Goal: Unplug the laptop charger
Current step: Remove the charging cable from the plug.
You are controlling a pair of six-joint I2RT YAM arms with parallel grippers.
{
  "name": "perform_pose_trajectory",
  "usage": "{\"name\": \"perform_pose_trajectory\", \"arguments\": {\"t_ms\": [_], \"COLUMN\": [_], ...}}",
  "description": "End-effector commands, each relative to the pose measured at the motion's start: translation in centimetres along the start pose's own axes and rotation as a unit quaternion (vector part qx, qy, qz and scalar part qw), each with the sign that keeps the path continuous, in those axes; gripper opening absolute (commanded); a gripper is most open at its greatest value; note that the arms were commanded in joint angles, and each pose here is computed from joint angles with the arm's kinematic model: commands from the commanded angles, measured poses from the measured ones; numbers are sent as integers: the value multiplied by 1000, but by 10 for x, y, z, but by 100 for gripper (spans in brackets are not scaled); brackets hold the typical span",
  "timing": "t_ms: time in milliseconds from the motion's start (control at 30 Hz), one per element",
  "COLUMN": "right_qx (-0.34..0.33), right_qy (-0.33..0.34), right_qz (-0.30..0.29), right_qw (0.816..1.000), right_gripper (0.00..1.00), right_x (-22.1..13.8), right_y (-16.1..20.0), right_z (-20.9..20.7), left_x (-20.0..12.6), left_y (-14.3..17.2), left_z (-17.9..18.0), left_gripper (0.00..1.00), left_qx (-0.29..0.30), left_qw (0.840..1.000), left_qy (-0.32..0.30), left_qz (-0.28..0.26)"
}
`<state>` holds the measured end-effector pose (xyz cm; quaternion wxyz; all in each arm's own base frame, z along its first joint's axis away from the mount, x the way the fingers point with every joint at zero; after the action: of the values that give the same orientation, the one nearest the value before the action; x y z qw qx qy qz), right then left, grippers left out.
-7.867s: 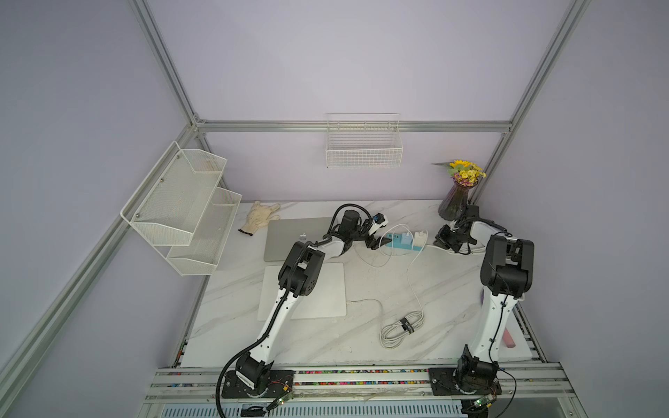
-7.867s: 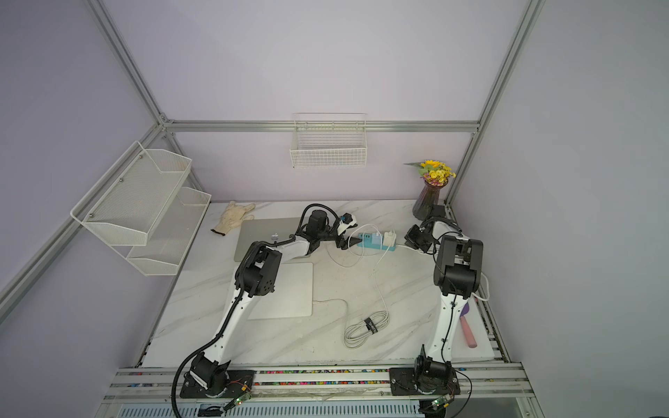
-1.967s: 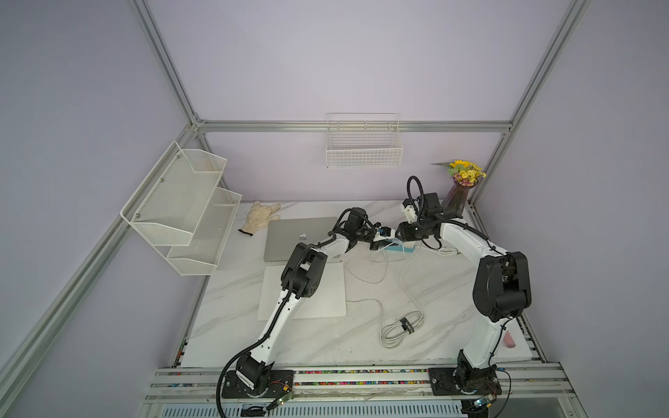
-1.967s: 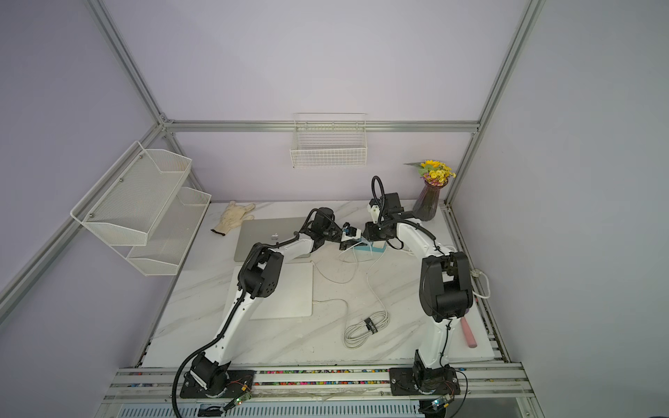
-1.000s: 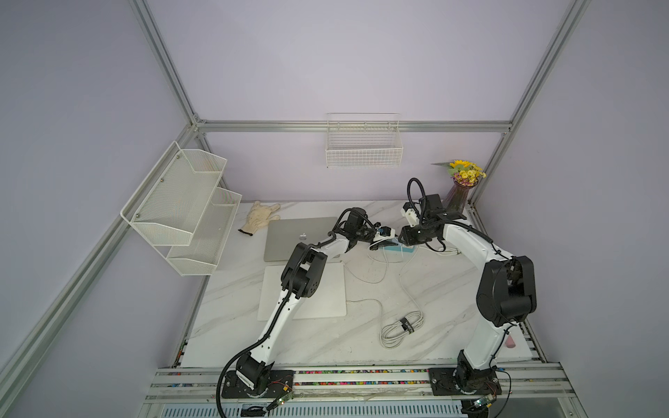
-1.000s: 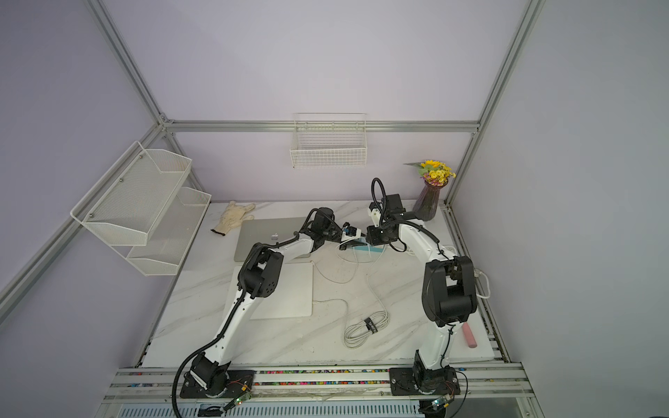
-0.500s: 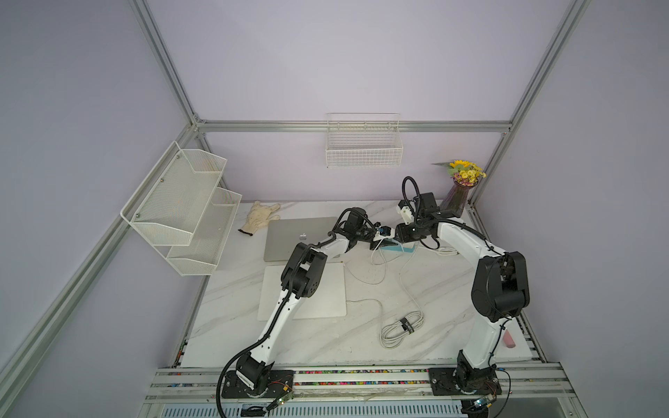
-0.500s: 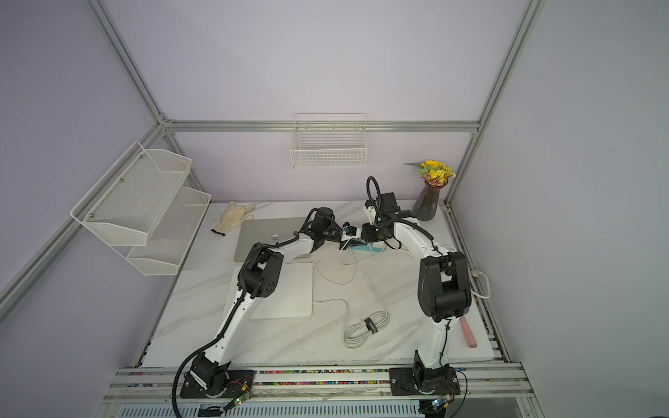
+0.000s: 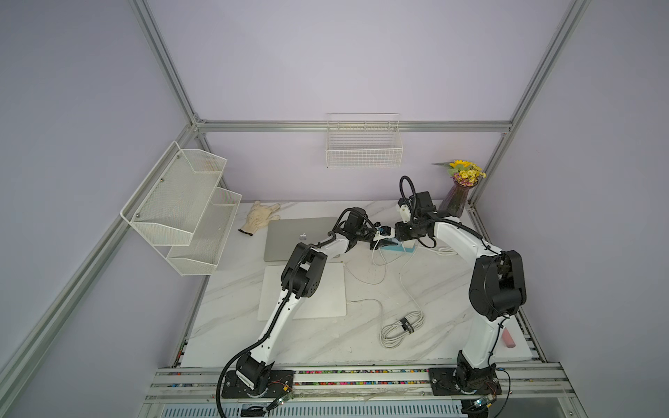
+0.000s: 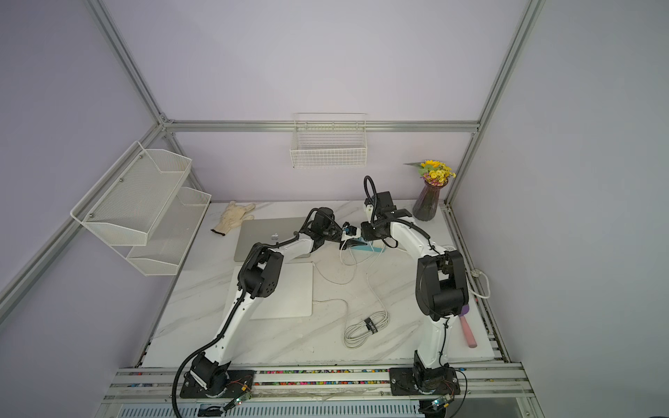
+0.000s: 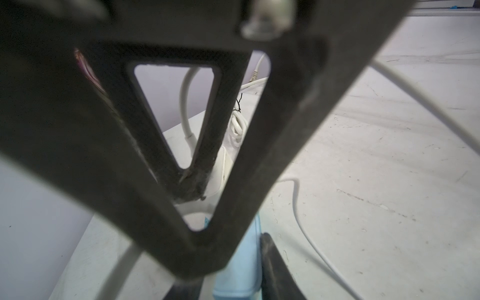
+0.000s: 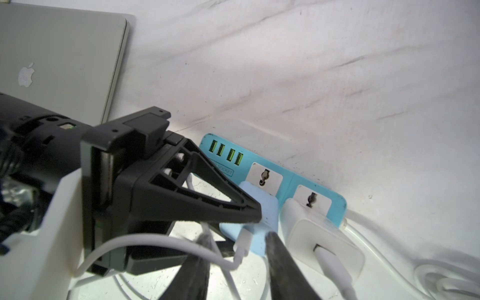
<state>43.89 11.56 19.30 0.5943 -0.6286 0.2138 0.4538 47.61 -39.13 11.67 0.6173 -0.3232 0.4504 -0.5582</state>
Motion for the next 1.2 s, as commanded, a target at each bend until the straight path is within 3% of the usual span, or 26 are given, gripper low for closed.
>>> {"name": "perform_pose_trajectory", "arguments": {"t_ms": [0,167,533,800,1167], "right_qx": [7,17,20,15,10], "right_qy": [-1,-16,-23,-22,-30], "right_qz": [-25,-19,-30,-47,-78], "right_qw": [1000,1000,999,999,996], "right_gripper": [39,32,0,0,0], "right_x": [-8,2,-4,-14,-36], "right_y": [-12,-13,-16,-22,-34], "right_z": [3,4,7,8,13], "left_x": [5,5,5,6,10], "left_y": [0,0,0,1,0], "left_z": [-5,-6,-5,-7,-9], "left_gripper": [21,21,14,13,4], "left_qx": [-1,-1,-2,0,3], "left_qw": [1000,1000,1000,1000,1000], "left_qy": [12,13,14,18,26], "left_qz": [-3,-3,-3,0,7]}}
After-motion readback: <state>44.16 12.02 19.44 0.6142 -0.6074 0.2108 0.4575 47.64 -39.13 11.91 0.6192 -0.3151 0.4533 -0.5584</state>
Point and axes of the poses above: each gripper's point midway between its finger pads, its own x axis out along the fingers, its own z axis along the line the jaws close on, y = z × x, the point moved 7 cm from there along -x, back along the fingers, and after that the axes turned 3 degrees about -x, right-handed, at the moved point
